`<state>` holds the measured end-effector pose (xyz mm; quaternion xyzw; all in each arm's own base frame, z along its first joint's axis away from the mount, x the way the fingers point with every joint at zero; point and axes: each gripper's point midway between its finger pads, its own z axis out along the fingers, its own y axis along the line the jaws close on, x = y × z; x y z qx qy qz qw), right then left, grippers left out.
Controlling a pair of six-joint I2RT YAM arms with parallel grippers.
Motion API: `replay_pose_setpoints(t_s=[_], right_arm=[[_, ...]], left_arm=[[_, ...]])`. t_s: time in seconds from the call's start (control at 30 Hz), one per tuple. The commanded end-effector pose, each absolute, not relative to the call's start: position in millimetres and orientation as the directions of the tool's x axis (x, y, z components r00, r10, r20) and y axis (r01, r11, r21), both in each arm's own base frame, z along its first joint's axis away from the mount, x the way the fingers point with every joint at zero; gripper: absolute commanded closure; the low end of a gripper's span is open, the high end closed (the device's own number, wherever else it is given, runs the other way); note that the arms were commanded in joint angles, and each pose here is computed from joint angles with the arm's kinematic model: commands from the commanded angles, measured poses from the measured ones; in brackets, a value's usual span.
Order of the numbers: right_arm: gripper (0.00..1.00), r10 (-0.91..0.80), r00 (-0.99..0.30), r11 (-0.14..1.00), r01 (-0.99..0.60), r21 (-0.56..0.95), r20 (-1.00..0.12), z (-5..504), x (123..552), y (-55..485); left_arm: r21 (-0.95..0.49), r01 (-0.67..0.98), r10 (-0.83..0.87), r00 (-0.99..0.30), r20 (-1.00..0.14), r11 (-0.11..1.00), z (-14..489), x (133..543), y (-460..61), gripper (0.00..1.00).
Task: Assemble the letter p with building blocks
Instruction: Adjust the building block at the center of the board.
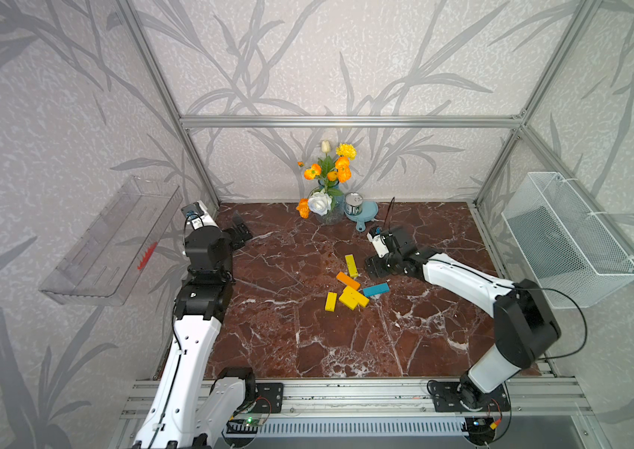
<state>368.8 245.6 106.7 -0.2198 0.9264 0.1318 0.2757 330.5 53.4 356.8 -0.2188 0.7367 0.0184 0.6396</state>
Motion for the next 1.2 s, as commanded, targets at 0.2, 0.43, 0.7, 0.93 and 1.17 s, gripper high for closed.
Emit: replay_pose_setpoints(t_s=[0.2,0.43,0.7,0.93,1.17], right_arm=[[0.25,-0.424,-0.828,0.811,-0.528,0.253,-0.367,67,379,290],[0.25,-0.484,-0.818,0.819,-0.549,0.169,-0.311,52,379,291],[0.26,-0.514,-0.808,0.815,-0.565,0.129,-0.289,38,382,300],[0.28,-0.524,-0.799,0.818,-0.569,0.085,-0.295,35,399,303],[0.31,-0.522,-0.803,0.825,-0.561,0.068,-0.288,26,408,304]], left_arm=[[-0.246,-0.364,-0.332,-0.199,-0.922,0.899,327,333,51,0.00],[-0.234,-0.336,-0.326,-0.249,-0.912,0.912,314,336,44,0.00],[-0.255,-0.334,-0.346,-0.250,-0.904,0.907,305,339,43,0.00],[-0.260,-0.324,-0.351,-0.263,-0.899,0.909,302,344,40,0.00],[-0.262,-0.325,-0.354,-0.265,-0.897,0.909,300,345,40,0.00]])
